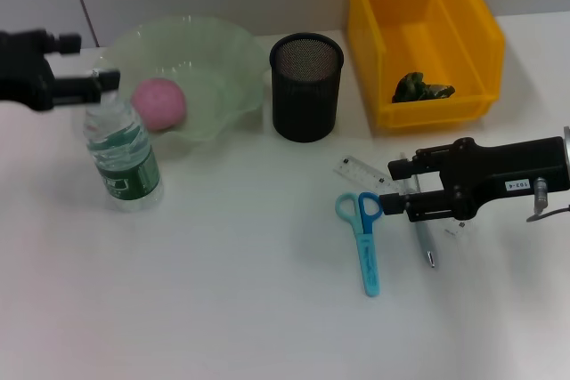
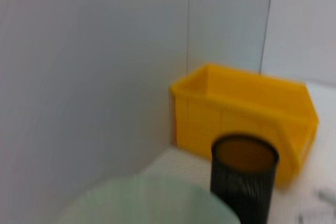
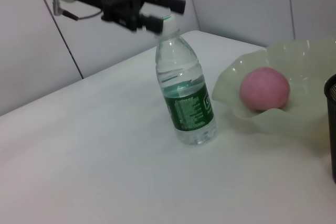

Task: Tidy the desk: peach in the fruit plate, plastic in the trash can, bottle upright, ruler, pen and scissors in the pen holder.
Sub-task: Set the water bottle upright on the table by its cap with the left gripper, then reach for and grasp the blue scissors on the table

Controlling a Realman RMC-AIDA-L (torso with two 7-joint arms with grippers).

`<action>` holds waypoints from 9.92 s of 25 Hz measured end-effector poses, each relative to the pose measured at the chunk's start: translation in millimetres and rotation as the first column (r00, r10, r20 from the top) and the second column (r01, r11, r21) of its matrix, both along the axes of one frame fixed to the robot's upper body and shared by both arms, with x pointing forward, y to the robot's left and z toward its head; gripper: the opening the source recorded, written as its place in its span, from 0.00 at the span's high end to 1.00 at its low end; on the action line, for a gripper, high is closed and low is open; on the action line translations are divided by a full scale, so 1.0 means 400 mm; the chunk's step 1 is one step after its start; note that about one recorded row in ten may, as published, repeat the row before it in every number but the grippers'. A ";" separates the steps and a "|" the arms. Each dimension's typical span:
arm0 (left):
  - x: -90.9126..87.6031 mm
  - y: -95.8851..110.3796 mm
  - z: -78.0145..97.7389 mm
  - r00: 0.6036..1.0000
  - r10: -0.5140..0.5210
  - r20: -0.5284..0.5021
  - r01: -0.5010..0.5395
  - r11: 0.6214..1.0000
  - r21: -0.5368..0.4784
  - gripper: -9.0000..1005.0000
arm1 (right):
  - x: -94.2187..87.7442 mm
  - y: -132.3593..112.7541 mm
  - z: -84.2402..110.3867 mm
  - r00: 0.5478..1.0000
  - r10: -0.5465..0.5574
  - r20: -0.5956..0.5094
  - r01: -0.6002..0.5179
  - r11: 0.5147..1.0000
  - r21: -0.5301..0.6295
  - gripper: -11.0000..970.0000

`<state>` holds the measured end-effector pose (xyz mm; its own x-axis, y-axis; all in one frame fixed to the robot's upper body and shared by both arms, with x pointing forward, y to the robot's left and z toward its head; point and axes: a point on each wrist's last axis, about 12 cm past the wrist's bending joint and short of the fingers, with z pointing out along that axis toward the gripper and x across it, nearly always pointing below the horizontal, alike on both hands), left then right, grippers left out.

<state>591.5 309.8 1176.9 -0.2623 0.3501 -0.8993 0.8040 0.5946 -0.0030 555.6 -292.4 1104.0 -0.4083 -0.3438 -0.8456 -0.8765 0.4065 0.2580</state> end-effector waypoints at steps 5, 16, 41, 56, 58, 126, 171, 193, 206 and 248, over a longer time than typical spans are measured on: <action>-0.001 0.008 0.033 0.998 0.030 0.059 -0.020 0.986 -0.166 0.19 | 0.001 -0.001 -0.001 1.000 -0.006 0.001 0.006 1.000 -0.002 0.35; -0.057 -0.070 0.066 0.959 -0.236 0.159 0.279 0.893 -0.353 0.19 | 0.001 -0.004 0.000 1.000 -0.009 0.002 0.009 1.000 -0.002 0.35; -0.144 -0.219 -0.257 0.911 -0.406 -0.073 0.376 0.890 -0.259 0.19 | 0.008 0.009 0.008 1.000 -0.005 -0.025 0.005 1.000 0.011 0.35; -0.136 -0.207 -0.269 0.928 -0.366 -0.071 0.343 0.913 -0.222 0.20 | 0.085 0.104 0.159 0.920 -0.153 -0.361 0.098 0.981 -0.167 0.35; -0.135 -0.207 -0.270 0.930 -0.361 -0.071 0.339 0.916 -0.215 0.20 | 0.108 0.130 0.180 0.882 -0.224 -0.414 0.123 0.958 -0.258 0.35; -0.134 -0.188 -0.273 0.936 -0.341 -0.087 0.322 0.929 -0.181 0.20 | 0.161 0.384 0.073 0.757 -0.492 -0.430 0.024 0.678 -0.734 0.35; -0.143 -0.176 -0.257 0.919 -0.379 -0.109 0.354 0.915 -0.193 0.20 | 0.134 0.445 0.061 0.849 -0.368 -0.379 -0.076 0.624 -0.777 0.35; -0.147 -0.177 -0.258 0.918 -0.381 -0.111 0.355 0.913 -0.199 0.20 | 0.137 0.446 0.055 0.867 -0.360 -0.345 -0.065 0.605 -0.794 0.35; -0.145 -0.171 -0.255 0.918 -0.380 -0.109 0.356 0.914 -0.194 0.20 | 0.140 0.448 0.055 0.870 -0.358 -0.340 -0.058 0.610 -0.790 0.35; -0.143 -0.174 -0.251 0.918 -0.383 -0.100 0.360 0.913 -0.191 0.20 | 0.129 0.459 0.046 0.877 -0.337 -0.342 -0.082 0.597 -0.798 0.35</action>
